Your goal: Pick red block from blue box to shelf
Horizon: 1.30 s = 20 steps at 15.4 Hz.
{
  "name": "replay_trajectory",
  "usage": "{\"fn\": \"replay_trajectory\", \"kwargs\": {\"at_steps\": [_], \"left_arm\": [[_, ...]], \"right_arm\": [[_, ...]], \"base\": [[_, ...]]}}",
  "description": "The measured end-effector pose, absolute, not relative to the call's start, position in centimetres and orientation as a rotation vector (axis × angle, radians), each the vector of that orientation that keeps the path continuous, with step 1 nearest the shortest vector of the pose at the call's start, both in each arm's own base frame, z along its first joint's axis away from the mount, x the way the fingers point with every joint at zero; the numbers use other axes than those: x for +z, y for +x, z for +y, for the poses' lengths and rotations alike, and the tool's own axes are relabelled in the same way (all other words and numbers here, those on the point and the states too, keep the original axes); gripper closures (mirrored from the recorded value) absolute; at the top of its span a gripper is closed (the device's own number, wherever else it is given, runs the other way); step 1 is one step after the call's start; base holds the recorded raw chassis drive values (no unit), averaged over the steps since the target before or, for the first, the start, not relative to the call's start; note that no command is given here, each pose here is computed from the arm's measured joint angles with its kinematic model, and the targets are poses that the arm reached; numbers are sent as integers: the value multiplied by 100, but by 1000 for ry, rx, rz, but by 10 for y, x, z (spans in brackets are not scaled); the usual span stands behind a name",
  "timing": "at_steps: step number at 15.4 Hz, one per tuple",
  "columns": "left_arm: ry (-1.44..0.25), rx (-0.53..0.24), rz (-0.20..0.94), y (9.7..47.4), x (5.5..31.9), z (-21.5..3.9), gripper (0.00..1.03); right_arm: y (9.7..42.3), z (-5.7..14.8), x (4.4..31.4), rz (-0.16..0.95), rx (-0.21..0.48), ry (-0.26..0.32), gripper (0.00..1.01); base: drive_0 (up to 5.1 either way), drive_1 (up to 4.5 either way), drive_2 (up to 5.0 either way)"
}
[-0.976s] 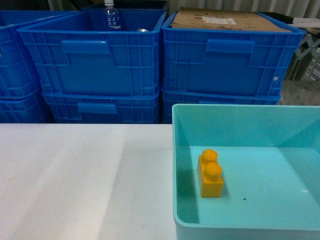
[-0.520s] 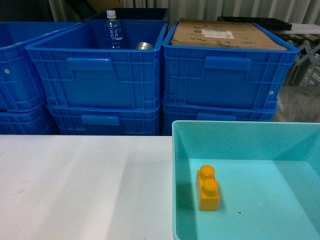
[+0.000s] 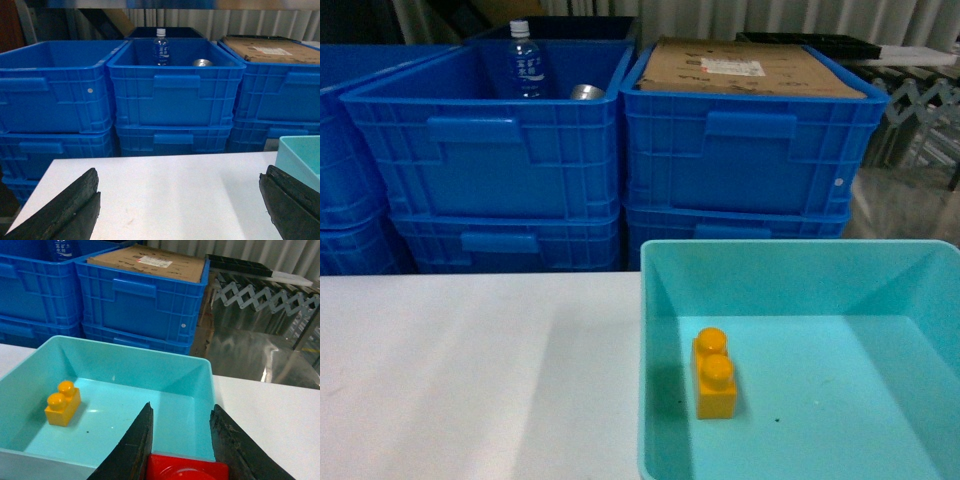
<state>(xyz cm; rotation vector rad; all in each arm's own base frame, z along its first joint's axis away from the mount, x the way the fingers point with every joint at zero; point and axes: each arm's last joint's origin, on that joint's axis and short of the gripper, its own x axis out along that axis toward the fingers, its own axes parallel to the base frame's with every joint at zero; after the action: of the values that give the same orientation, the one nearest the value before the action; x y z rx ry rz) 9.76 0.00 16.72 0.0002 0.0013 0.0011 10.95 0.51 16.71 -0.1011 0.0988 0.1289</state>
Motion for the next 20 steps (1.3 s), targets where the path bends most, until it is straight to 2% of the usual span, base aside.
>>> {"fn": "replay_trajectory", "kwargs": {"at_steps": [20], "left_arm": [[0, 1, 1, 98, 167, 0, 5]], "right_arm": [[110, 5, 167, 98, 129, -101, 72]], "base": [[-137, -137, -137]]}}
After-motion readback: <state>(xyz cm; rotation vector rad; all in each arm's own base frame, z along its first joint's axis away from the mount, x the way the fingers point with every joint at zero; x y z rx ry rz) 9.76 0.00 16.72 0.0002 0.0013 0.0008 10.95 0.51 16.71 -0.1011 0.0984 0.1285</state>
